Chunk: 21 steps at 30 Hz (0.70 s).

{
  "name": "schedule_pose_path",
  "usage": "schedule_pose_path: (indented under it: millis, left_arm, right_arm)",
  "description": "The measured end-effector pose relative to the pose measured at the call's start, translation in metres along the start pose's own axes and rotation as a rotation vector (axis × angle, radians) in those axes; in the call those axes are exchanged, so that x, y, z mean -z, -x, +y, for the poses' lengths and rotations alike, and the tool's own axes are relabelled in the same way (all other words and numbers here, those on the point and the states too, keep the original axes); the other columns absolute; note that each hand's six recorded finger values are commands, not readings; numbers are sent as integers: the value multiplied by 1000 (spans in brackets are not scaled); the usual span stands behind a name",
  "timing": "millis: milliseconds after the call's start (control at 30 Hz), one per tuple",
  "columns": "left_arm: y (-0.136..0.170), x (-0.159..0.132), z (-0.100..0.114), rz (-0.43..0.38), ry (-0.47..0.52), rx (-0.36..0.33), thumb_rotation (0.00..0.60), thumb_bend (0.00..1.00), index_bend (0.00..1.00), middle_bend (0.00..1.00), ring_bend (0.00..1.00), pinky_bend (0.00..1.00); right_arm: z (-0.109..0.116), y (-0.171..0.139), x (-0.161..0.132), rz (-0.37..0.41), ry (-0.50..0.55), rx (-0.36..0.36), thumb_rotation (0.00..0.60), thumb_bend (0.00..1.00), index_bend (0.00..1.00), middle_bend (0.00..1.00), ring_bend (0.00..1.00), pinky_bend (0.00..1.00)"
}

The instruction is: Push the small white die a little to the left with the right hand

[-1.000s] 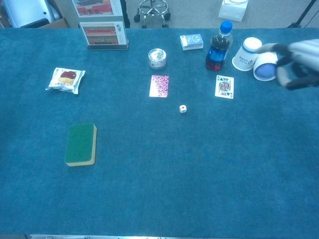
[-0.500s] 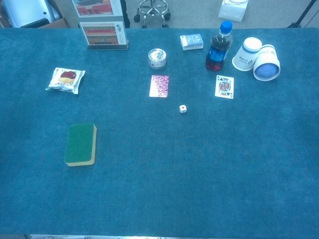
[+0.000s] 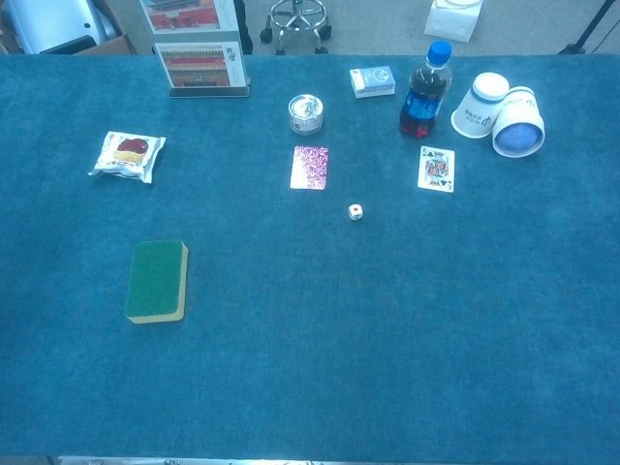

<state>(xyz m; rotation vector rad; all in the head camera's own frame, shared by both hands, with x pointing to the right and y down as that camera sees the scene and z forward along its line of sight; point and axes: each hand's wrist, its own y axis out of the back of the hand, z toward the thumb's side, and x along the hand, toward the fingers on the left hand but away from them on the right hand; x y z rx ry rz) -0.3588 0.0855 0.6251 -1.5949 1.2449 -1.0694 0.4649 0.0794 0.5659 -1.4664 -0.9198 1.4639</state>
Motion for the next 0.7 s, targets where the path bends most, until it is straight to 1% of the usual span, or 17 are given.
schedule_pose_path:
  millis: [133, 267, 367, 700]
  left_arm:
    - [1, 6, -3, 13, 9, 0, 600, 166, 456, 372, 273, 473]
    - [-1, 10, -6, 22, 19, 1, 600, 166, 456, 373, 273, 473]
    - [-3, 14, -8, 30, 22, 5, 600, 166, 456, 373, 273, 473]
    - [-5, 22, -17, 57, 31, 36, 600, 166, 456, 373, 273, 473]
  right_arm:
    - [-10, 3, 7, -9, -2, -10, 600, 590, 644, 562, 471, 582]
    - [-26, 8, 16, -21, -9, -27, 600, 590, 644, 563, 471, 583]
    - [-36, 14, 18, -23, 4, -38, 600, 590, 645, 562, 471, 583]
    - [-38, 22, 11, -10, 33, -53, 600, 590, 644, 562, 471, 583]
